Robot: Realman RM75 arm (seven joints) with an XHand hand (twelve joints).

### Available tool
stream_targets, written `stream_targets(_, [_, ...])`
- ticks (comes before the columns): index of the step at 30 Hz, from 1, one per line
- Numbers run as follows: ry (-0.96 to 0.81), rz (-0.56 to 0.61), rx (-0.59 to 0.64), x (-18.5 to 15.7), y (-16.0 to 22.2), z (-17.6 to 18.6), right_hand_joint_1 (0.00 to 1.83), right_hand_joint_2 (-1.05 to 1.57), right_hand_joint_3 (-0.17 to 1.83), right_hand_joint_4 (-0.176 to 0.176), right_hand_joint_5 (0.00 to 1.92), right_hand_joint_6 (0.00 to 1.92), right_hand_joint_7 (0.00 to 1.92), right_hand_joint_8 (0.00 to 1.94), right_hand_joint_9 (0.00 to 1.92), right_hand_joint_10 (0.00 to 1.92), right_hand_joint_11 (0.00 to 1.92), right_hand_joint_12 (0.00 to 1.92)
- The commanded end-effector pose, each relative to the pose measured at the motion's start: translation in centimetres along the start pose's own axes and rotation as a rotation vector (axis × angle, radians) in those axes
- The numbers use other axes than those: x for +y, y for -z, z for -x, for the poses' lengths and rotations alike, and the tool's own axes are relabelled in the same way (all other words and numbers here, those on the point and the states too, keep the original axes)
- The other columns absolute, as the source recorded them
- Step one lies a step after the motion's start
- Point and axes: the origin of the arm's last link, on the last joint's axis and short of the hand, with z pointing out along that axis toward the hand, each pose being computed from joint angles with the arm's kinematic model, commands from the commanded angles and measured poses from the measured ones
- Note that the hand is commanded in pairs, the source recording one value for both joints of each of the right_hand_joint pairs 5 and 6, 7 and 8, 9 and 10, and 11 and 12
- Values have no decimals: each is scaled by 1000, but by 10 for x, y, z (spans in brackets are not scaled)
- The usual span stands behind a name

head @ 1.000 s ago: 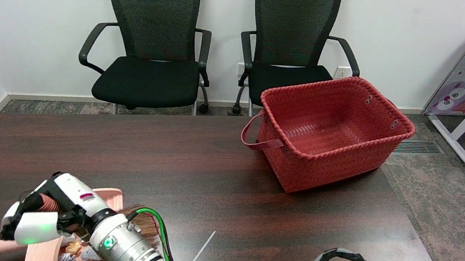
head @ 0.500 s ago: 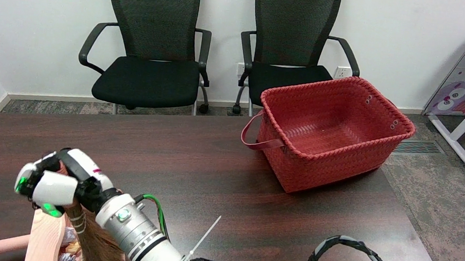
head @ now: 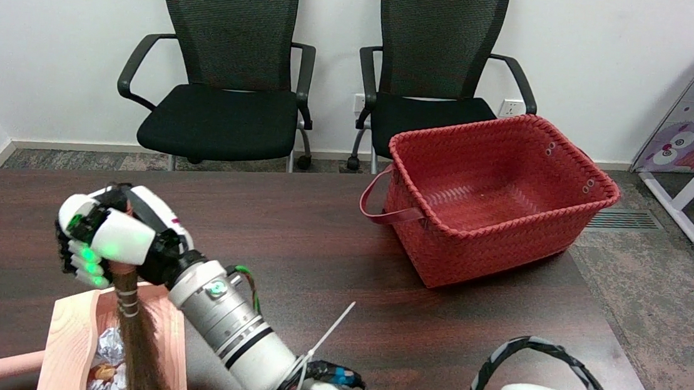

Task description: Sweep the paper ball into the dustpan.

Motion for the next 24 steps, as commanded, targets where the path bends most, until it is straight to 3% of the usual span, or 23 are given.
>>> stream_targets(1, [146, -144, -14, -65, 18, -35, 757, 1347, 1632, -7, 1920, 1920, 1920, 1920, 1920, 1920, 1920, 1920])
stream_targets(12, [167, -159, 70, -80, 21, -64, 757, 1416, 1712, -3, 1920, 1920, 1920, 1920, 1920, 1920, 1920, 1920])
stream_targets(24, [251, -137, 98, -129, 21, -136, 785, 1421, 1675, -2, 1920, 1920, 1920, 1920, 1920, 1920, 1920, 1920])
